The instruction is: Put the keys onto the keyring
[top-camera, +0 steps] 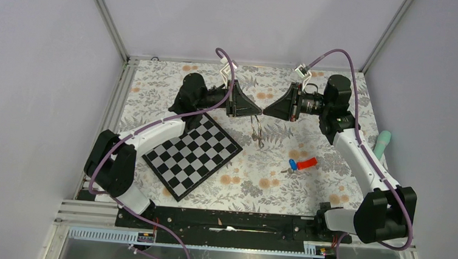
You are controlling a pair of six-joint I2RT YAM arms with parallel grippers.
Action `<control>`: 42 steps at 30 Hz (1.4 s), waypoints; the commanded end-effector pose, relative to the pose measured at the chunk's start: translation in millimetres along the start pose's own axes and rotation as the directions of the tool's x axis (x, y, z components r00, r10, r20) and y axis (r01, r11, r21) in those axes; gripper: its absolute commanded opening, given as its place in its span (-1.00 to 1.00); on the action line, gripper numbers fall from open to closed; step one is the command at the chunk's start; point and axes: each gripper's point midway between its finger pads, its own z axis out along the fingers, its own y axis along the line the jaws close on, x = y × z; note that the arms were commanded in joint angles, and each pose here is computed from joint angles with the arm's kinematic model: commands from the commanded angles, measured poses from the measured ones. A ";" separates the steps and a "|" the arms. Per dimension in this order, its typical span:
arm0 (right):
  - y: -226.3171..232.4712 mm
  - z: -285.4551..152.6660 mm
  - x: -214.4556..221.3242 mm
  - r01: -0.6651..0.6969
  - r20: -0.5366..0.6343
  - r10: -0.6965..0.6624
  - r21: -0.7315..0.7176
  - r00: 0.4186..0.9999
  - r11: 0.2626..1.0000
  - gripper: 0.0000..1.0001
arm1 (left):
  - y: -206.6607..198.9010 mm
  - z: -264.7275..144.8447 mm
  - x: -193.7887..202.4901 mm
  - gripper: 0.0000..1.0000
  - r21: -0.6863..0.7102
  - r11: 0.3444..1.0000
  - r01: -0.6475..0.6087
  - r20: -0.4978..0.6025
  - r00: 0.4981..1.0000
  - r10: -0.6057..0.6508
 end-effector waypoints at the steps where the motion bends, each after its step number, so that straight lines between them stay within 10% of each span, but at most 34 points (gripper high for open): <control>1: 10.3 2.9 0.1 0.034 -0.010 -0.034 -0.051 0.999 0.998 -0.75 | -15.3 -2.5 -18.6 -1.00 0.018 0.997 -0.074 0.060 0.996 0.072; 11: 10.6 -3.3 0.8 0.129 -0.066 -0.128 0.006 0.990 0.992 -1.00 | -13.6 -6.8 -5.3 -0.96 0.030 0.983 -0.179 -0.001 0.984 0.179; 21: 11.6 -0.3 38.8 0.278 -0.226 -0.263 0.037 0.938 0.960 -1.00 | -1.9 -9.2 -0.2 0.00 0.048 0.916 -0.399 -0.180 0.898 0.401; 42: 15.6 -2.9 48.2 0.295 -0.234 -0.281 0.028 0.931 0.955 -1.00 | -16.4 0.9 37.7 -0.40 0.234 0.902 -0.364 -0.261 0.870 0.419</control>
